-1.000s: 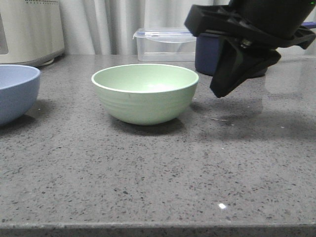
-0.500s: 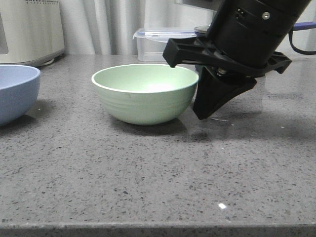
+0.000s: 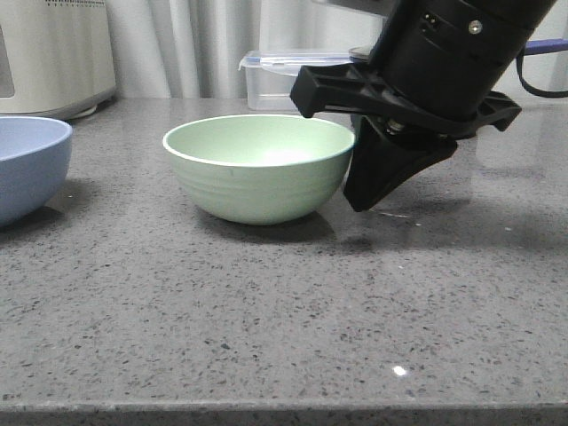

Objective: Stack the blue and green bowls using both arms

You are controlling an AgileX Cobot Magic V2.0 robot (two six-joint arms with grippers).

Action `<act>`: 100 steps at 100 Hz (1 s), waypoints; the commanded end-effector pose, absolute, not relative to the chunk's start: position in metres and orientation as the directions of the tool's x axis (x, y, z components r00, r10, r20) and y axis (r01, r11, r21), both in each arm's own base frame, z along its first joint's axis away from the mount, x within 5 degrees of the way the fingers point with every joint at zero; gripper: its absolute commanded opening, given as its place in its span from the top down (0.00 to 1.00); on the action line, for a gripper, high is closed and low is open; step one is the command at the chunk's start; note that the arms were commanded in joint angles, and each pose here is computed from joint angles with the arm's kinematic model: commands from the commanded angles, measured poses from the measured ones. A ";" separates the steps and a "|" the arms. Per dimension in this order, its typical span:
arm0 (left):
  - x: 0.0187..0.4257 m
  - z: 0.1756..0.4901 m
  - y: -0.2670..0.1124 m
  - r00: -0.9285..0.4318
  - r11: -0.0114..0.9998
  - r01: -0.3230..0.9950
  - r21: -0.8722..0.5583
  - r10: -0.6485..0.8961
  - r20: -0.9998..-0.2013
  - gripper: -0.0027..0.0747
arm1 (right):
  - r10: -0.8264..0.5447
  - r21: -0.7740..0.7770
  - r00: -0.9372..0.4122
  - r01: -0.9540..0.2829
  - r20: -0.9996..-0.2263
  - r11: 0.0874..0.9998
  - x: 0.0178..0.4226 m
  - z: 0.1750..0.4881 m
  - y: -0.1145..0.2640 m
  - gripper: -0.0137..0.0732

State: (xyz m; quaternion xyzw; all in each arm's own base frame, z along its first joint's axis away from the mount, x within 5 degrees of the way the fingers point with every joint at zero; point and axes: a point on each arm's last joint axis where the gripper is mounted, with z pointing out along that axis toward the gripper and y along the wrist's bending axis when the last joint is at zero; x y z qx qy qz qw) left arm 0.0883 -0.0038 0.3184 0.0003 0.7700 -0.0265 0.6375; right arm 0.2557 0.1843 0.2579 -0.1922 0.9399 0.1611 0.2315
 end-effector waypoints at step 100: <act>0.251 0.306 -0.014 -0.822 0.988 0.040 -0.152 -0.054 -0.567 0.47 | -0.256 0.228 -0.778 -0.451 -0.574 0.863 0.257 0.277 0.185 0.92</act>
